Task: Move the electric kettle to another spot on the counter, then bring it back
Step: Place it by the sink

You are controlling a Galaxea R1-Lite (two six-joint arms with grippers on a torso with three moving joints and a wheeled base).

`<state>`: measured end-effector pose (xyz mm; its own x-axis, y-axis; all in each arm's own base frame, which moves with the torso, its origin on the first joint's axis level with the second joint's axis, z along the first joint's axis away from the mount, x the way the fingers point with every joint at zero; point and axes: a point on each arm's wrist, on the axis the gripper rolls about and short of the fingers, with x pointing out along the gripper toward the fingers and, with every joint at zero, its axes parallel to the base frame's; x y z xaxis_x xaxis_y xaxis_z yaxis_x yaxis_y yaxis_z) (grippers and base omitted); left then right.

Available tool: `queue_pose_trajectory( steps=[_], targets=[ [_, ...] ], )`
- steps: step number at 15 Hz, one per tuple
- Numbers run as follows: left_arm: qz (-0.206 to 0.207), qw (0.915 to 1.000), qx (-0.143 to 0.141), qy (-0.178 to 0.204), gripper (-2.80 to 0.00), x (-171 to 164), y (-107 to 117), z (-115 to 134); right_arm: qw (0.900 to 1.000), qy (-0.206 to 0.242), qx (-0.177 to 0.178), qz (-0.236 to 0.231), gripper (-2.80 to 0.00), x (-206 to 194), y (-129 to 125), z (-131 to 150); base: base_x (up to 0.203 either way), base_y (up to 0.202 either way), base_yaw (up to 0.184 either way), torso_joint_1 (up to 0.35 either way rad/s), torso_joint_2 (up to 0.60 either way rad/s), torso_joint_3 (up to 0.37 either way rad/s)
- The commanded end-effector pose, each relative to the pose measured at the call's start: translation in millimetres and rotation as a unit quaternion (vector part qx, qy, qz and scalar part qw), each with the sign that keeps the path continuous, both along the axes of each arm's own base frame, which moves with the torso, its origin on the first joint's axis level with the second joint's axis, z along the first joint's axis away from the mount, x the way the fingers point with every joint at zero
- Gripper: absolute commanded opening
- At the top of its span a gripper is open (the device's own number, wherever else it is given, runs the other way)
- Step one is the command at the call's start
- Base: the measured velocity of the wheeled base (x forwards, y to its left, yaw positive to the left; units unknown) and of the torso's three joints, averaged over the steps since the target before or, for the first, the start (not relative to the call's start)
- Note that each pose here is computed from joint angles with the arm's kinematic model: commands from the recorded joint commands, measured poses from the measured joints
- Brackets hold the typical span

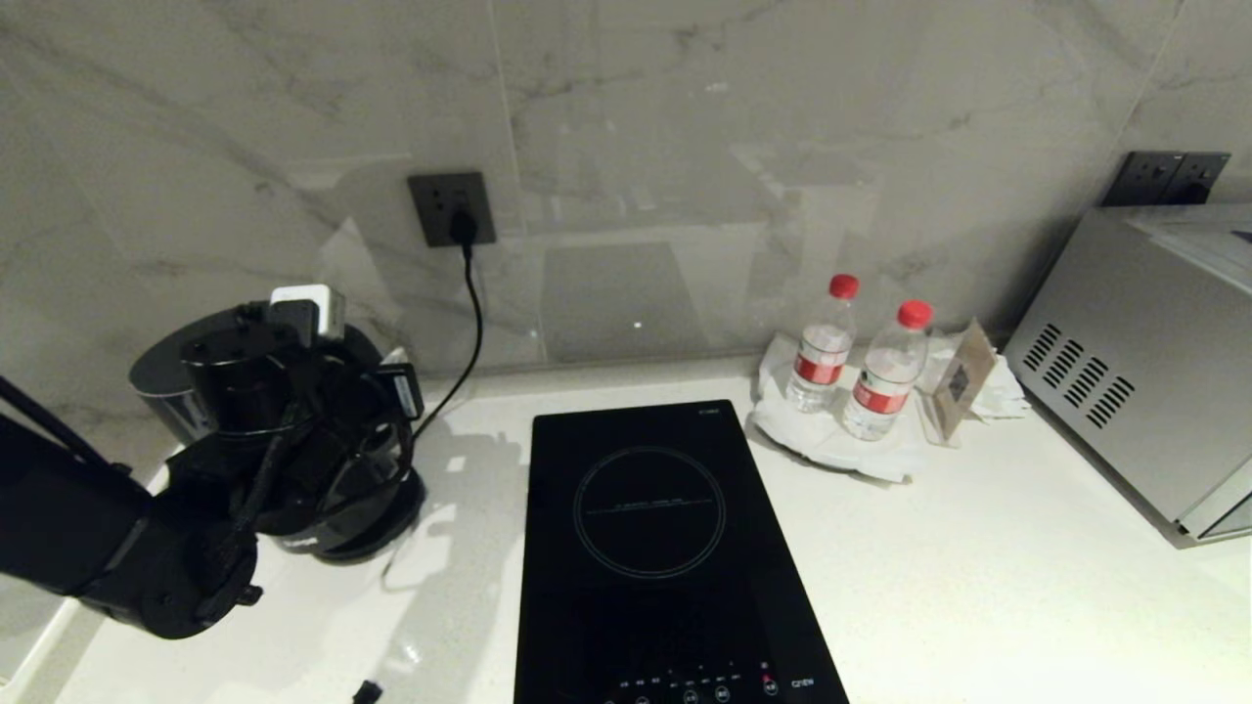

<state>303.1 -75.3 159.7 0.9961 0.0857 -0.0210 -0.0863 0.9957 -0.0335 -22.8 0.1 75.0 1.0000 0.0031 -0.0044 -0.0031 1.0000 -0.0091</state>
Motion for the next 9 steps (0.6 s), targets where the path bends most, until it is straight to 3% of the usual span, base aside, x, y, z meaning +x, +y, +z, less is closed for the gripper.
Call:
queue_pose_trajectory(
  steps=[1, 3, 9],
  targets=[
    [-0.006, 1.0, -0.002, -0.004, -2.8, -27.3, 6.2, 16.6, 1.0, 0.0, 0.0, 0.0, -2.8, 0.0, 0.0, 0.0, 0.0, 0.0, 0.0, 0.0, 0.0, 0.0],
    [-0.007, 0.9999, 0.001, 0.01, -2.8, -40.7, 11.0, 14.6, 1.0, 0.0, 0.0, 0.0, -2.8, 0.0, 0.0, 0.0, 0.0, 0.0, 0.0, 0.0, 0.0, 0.0],
    [-0.021, 0.9998, -0.001, 0.002, -2.8, -57.1, 15.1, 20.4, 1.0, 0.0, 0.0, 0.0, -2.8, 0.0, 0.0, 0.0, 0.0, 0.0, 0.0, 0.0, 0.0, 0.0]
  ],
)
